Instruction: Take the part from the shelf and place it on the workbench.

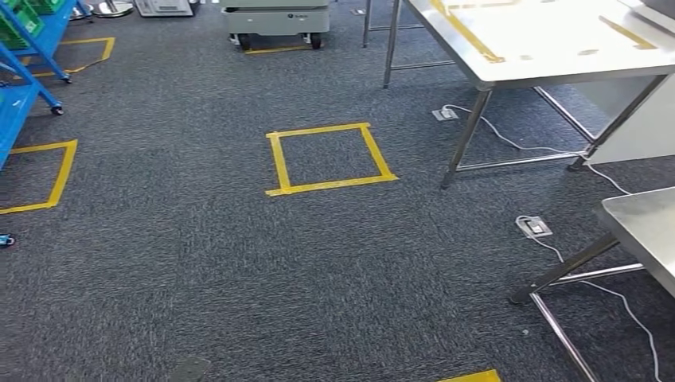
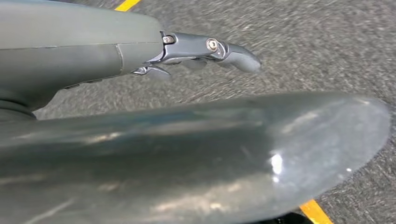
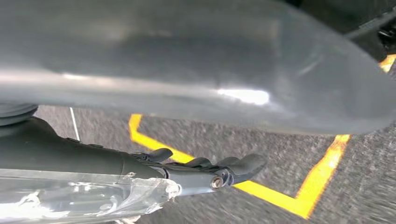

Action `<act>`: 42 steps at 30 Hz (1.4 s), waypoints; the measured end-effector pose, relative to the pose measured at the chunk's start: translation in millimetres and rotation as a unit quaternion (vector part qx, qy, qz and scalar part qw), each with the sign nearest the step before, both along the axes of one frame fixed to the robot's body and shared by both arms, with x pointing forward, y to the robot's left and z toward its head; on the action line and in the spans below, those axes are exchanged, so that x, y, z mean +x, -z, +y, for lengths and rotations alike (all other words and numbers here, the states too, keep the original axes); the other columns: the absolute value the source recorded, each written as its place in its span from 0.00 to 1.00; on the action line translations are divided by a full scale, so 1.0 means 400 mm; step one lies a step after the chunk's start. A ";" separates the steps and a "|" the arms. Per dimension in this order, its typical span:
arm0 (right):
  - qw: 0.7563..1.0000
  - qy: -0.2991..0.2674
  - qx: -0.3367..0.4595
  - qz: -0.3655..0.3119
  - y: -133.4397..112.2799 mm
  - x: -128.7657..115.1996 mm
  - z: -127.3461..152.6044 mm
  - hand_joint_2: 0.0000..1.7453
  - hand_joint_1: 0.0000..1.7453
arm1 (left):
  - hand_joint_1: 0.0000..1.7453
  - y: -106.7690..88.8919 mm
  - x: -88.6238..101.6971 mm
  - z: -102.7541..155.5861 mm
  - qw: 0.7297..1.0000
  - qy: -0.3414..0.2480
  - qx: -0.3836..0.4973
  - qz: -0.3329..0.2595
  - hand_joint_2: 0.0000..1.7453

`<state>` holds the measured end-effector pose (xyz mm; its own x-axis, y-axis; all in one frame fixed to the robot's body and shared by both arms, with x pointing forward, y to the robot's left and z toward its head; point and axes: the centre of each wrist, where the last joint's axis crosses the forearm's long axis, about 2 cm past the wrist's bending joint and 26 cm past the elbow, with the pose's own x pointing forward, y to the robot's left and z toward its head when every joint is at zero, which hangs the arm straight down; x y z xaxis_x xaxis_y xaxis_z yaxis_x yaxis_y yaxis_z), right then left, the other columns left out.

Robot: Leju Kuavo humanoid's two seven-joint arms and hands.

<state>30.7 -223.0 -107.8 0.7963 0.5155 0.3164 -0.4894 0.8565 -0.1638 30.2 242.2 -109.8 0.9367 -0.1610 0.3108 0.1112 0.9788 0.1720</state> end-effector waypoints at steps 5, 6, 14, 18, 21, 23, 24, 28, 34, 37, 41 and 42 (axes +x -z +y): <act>1.000 -0.005 -0.001 0.001 -0.001 0.004 0.003 0.00 0.00 | 0.00 0.001 -0.010 0.000 1.000 -0.002 -0.011 0.008 0.00; 1.000 -0.005 -0.001 0.002 -0.001 0.002 0.004 0.00 0.00 | 0.00 0.001 -0.007 0.000 1.000 -0.001 -0.013 0.008 0.00; 1.000 -0.004 -0.001 0.004 -0.001 0.000 0.005 0.00 0.00 | 0.00 0.001 -0.003 0.004 1.000 0.008 -0.025 0.015 0.00; 1.000 -0.006 -0.001 0.000 -0.002 0.010 0.005 0.00 0.00 | 0.00 0.002 -0.007 0.005 0.999 0.013 -0.027 0.020 0.00; 1.000 -0.007 0.000 -0.001 -0.002 0.013 0.007 0.00 0.00 | 0.00 0.002 -0.009 0.007 0.999 0.016 -0.028 0.024 0.00; 1.000 -0.008 0.001 -0.001 -0.002 0.010 0.009 0.00 0.00 | 0.00 0.002 -0.006 0.008 0.999 0.016 -0.028 0.023 0.00; 1.000 -0.007 0.002 -0.001 -0.002 0.008 0.009 0.00 0.00 | 0.00 0.002 -0.007 0.009 0.999 0.016 -0.031 0.021 0.00; 1.000 -0.008 0.003 -0.003 -0.002 0.007 0.009 0.00 0.00 | 0.00 0.003 -0.013 0.010 0.999 0.021 -0.043 0.007 0.00; 1.000 -0.012 0.001 0.002 -0.002 0.006 0.013 0.00 0.00 | 0.00 0.004 -0.025 0.010 0.999 0.027 -0.046 0.007 0.00; 1.000 -0.013 0.001 0.003 -0.002 0.001 0.013 0.00 0.00 | 0.00 0.004 -0.022 0.008 0.998 0.027 -0.047 0.006 0.00; 1.000 -0.012 -0.001 -0.001 -0.001 -0.005 0.013 0.00 0.00 | 0.00 0.003 -0.019 0.006 0.998 0.020 -0.051 0.008 0.00; 1.000 -0.012 -0.001 -0.003 -0.001 -0.004 0.013 0.00 0.00 | 0.00 0.004 -0.020 0.007 0.998 0.021 -0.050 0.009 0.00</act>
